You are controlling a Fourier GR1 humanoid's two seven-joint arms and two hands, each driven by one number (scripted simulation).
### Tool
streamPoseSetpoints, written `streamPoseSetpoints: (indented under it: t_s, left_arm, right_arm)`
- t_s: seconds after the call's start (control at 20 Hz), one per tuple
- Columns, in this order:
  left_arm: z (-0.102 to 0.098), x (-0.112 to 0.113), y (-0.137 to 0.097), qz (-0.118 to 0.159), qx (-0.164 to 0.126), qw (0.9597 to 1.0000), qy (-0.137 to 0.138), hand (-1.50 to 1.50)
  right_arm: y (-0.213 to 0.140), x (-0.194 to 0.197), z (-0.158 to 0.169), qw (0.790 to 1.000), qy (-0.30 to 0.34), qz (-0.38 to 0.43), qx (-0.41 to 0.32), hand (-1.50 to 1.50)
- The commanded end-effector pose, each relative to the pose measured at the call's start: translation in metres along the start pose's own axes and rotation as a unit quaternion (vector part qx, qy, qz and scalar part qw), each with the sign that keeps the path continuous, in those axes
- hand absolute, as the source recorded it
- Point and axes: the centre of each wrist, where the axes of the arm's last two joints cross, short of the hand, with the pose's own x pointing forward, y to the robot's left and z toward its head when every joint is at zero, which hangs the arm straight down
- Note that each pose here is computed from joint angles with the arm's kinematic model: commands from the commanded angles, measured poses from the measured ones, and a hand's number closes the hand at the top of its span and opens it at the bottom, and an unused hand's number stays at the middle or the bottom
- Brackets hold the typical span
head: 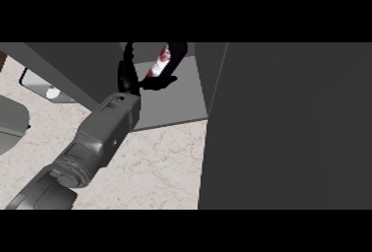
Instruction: Pick up the wine, place it into the cabinet and close the cabinet
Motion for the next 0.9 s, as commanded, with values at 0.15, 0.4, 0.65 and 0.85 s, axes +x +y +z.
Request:
streamPoseSetpoints:
  t_s: [0.15, 0.4, 0.65, 0.85]
  left_arm:
    - [-0.012, -0.021, 0.035, -0.007, -0.087, 0.9953, -0.043, -1.5]
    - [-0.008, 0.004, 0.012, 0.139, -0.163, 0.9724, -0.093, -1.5]
    - [-0.013, 0.024, 0.005, 0.242, -0.182, 0.944, -0.131, -1.5]
    - [-0.002, 0.032, -0.013, 0.279, -0.236, 0.923, -0.119, -1.5]
  right_arm:
    - [0.001, 0.004, 0.001, 1.0, -0.002, -0.003, -0.004, -1.5]
    - [0.001, 0.001, 0.002, 1.0, 0.005, -0.008, -0.021, -1.5]
    - [0.002, 0.002, 0.013, 0.999, 0.015, -0.004, -0.029, -1.5]
    - [-0.009, 0.01, 0.01, 0.999, 0.021, 0.008, -0.042, -1.5]
